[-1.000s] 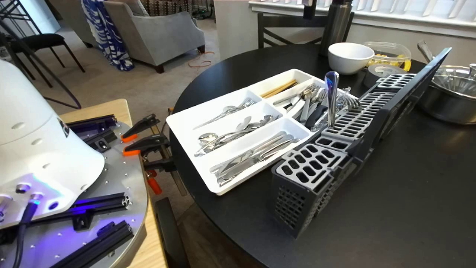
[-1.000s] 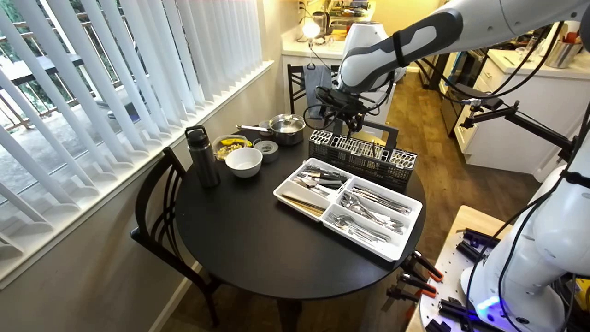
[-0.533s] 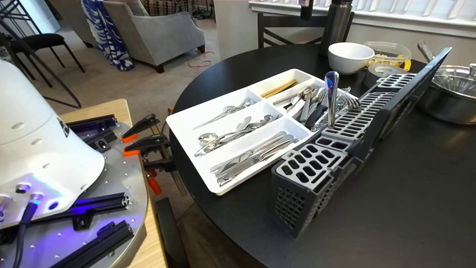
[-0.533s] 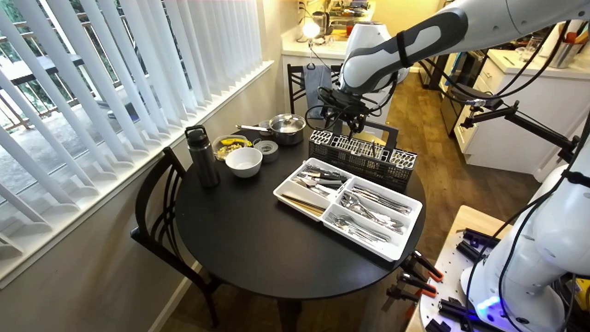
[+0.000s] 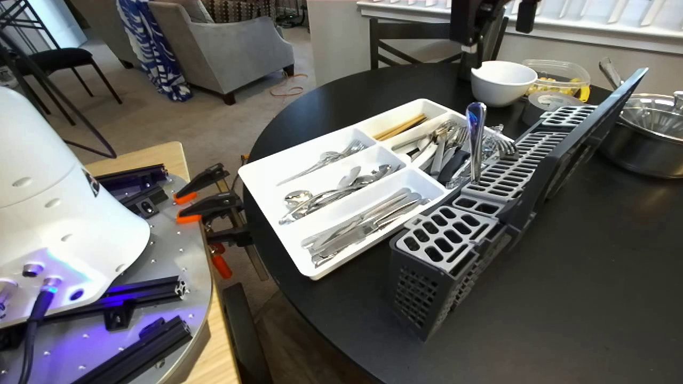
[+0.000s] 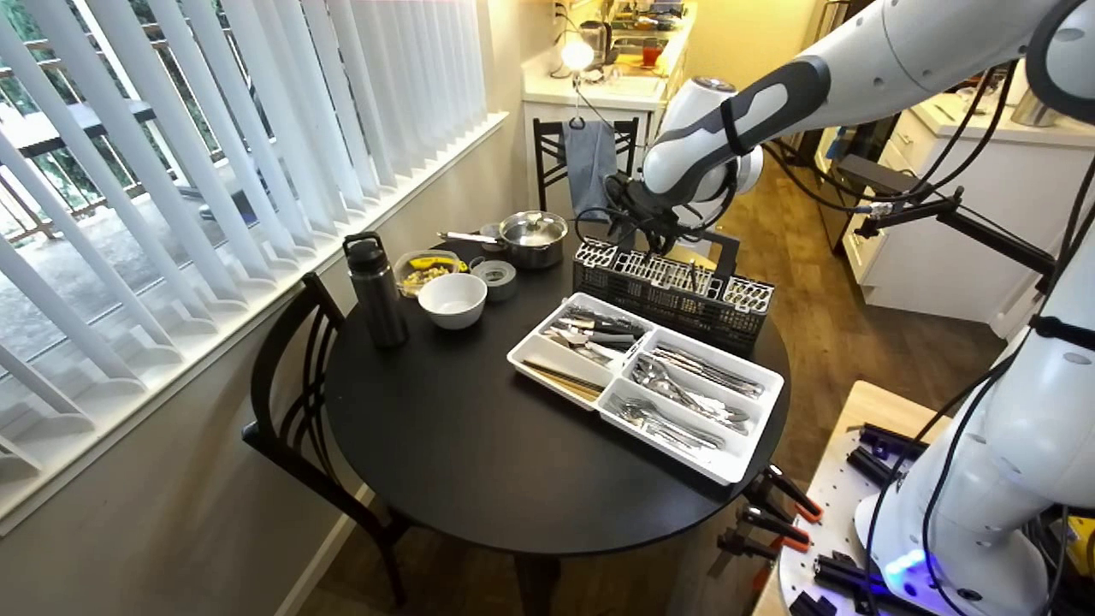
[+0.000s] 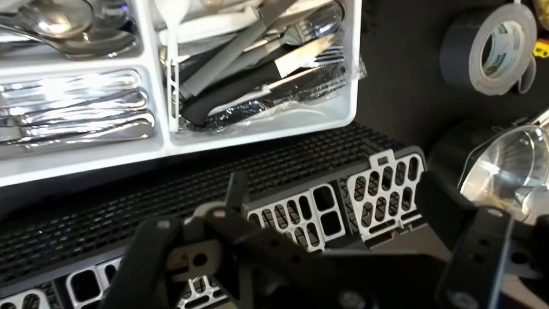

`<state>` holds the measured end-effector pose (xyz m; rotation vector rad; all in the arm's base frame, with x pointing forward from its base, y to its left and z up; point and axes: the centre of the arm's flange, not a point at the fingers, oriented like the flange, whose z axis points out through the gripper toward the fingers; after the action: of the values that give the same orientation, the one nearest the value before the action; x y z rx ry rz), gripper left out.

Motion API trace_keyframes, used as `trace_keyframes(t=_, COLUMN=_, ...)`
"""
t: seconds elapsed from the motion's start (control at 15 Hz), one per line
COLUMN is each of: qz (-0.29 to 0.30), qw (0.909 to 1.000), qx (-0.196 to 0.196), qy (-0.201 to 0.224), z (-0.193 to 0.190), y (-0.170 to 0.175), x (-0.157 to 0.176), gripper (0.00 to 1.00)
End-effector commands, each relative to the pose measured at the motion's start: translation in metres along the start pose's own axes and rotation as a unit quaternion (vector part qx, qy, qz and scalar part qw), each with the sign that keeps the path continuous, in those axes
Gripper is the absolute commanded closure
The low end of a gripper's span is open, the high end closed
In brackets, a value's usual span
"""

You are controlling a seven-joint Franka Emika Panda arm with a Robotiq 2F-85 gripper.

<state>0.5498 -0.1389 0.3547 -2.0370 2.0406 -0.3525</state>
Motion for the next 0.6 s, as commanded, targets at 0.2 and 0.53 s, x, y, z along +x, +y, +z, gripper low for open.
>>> trace_keyframes(t=0.2, qz=-0.032, qw=0.9995, qx=0.006, qy=0.007, z=0.021, y=0.034, x=0.029, gripper=0.00)
trace_keyframes(t=0.53, qz=-0.047, qw=0.9984, qx=-0.017, qy=0.027, z=-0.034, y=0.074, x=0.035, gripper=0.00)
